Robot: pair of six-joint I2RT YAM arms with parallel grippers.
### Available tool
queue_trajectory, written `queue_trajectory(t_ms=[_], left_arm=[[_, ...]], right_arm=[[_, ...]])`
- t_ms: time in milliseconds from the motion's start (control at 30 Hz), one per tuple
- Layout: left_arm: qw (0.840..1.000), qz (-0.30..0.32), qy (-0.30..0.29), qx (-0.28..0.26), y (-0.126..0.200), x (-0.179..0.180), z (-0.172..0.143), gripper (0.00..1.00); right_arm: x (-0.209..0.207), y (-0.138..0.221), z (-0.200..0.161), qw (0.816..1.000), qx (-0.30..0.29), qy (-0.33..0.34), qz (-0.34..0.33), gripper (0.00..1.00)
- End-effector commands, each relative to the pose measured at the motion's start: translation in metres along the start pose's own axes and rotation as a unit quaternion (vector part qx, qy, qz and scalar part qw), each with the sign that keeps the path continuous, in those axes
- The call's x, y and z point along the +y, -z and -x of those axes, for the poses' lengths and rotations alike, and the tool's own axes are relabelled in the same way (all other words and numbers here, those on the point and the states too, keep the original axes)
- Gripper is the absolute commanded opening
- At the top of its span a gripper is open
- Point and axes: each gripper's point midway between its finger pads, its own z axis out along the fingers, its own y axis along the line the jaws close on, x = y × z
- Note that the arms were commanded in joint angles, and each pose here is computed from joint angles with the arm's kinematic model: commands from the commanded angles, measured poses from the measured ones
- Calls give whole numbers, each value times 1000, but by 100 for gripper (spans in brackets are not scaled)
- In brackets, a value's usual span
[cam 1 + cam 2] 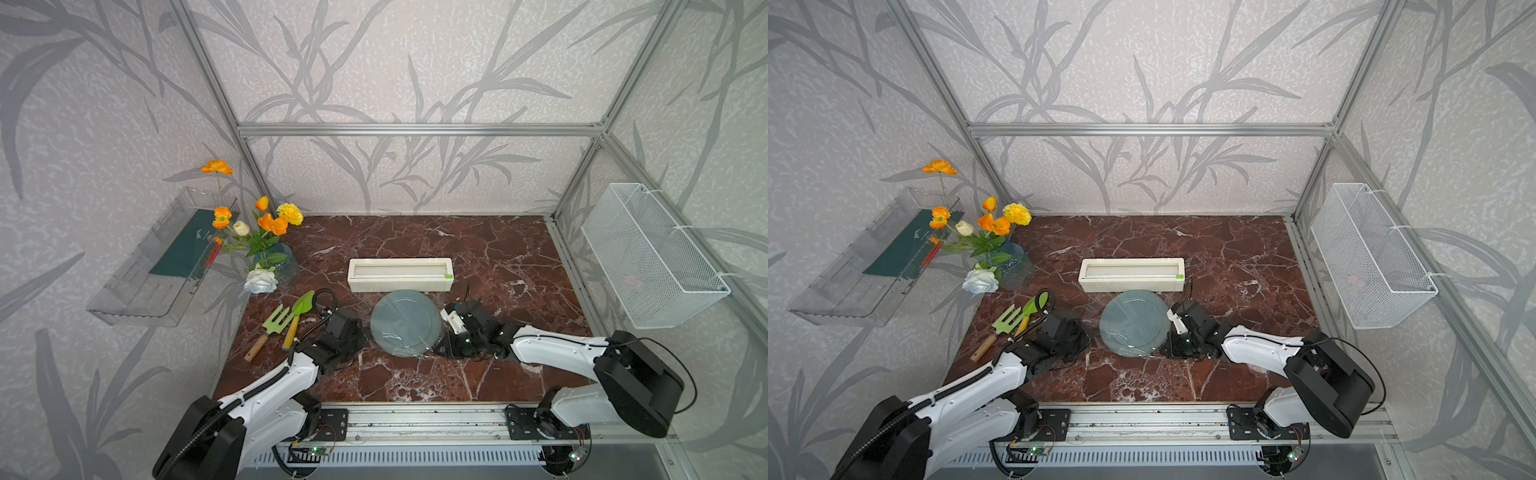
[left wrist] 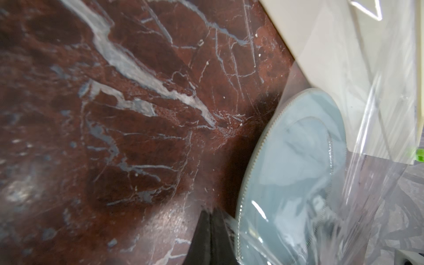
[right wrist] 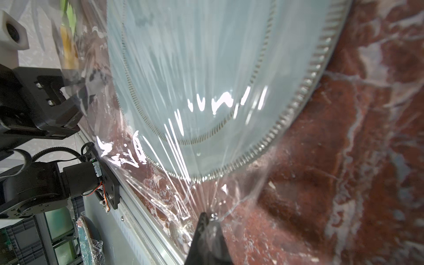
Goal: Wrap the plate with plastic wrap
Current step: Cover the plate with plastic wrap.
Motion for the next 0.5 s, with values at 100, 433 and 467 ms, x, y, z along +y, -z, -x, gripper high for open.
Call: queue_trajectory(t_ms=[100, 433, 467], left_arm=[[999, 31, -24, 2, 10, 14, -5, 0], [996, 49, -42, 57, -10, 18, -29, 0], [996, 51, -43, 62, -11, 19, -31, 0]], right_arm=[[-28, 4, -23, 999, 21, 3, -47, 0], [-53, -11, -27, 996, 28, 2, -87, 0], [-55, -13, -27, 996, 30, 1, -89, 0]])
